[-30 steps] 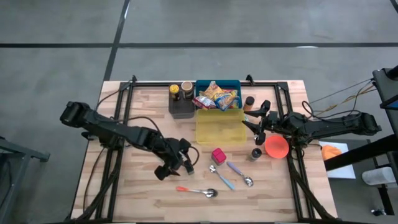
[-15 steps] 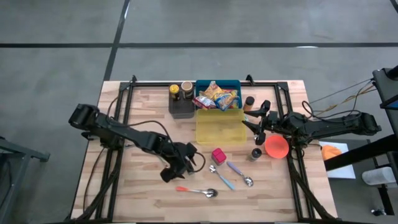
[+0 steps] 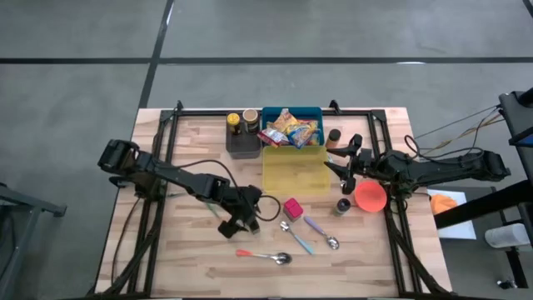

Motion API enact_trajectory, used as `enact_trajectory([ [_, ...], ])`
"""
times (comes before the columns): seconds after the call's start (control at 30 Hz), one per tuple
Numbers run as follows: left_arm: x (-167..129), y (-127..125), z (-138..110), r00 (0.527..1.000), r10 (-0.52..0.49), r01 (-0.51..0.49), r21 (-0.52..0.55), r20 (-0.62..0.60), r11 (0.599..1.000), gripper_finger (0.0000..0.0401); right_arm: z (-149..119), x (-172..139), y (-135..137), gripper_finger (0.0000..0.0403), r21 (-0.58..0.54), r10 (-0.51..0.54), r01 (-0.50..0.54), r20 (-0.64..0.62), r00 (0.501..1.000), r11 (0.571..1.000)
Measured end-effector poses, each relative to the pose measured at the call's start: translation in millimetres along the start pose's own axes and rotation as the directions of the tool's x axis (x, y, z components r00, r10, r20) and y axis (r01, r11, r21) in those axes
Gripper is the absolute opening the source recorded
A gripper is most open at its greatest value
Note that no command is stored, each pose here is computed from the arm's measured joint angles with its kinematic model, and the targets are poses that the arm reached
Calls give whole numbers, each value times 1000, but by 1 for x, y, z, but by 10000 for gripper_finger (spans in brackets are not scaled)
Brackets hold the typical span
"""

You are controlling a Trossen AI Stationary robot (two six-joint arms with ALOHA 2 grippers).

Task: Pick & Place Food Item
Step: Put the black spice can into the black bin

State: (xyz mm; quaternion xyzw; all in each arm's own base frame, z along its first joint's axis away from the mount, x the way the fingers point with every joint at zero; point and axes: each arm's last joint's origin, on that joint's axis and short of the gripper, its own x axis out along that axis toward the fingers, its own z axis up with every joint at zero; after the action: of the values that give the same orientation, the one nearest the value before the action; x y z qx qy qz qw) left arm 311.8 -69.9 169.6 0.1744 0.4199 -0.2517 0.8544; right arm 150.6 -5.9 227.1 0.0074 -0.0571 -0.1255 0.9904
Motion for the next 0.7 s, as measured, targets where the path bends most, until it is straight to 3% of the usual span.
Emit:
enact_trajectory([
  [0.4,3,1,-5,1000,14,-13,-23,21,1000,353,0,0,0,203,0,1,-1,0,1000,1000],
  [0.7,3,1,-5,1000,14,-14,-22,24,1000,267,0,0,0,203,0,0,0,0,1000,1000],
])
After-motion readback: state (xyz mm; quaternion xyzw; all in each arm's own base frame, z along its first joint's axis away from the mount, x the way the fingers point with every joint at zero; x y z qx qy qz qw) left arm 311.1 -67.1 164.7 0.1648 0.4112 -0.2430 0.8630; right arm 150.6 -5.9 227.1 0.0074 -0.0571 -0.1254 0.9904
